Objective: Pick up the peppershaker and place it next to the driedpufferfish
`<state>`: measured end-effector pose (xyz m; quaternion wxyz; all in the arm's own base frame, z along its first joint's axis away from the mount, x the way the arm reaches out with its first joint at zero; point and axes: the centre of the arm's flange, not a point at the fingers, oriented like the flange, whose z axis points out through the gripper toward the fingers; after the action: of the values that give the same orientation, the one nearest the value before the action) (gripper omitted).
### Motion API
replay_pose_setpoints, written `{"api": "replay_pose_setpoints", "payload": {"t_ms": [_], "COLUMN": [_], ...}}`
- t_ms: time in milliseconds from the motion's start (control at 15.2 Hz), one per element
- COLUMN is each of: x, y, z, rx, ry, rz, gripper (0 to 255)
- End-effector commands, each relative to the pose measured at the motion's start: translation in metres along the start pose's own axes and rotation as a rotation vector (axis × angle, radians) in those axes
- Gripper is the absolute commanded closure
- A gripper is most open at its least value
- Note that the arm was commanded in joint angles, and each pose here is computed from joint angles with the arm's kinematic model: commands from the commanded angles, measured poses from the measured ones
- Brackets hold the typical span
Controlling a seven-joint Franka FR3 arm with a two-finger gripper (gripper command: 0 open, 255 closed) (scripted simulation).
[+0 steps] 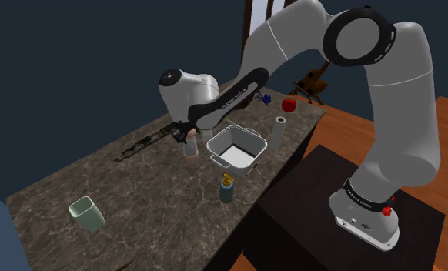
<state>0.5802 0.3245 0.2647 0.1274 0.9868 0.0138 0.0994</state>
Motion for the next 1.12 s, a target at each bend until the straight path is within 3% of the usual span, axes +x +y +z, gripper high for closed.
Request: {"api": "replay_pose_setpoints", "payload": {"t_ms": [0, 1056], "x": [0.001, 0.017], "y": [0.003, 0.025], "z": [-0.011, -0.091], "rx": [0.000, 0.000], "ry": [0.000, 0.000], "rz": [0.000, 0.000], "gripper": [255, 255]}}
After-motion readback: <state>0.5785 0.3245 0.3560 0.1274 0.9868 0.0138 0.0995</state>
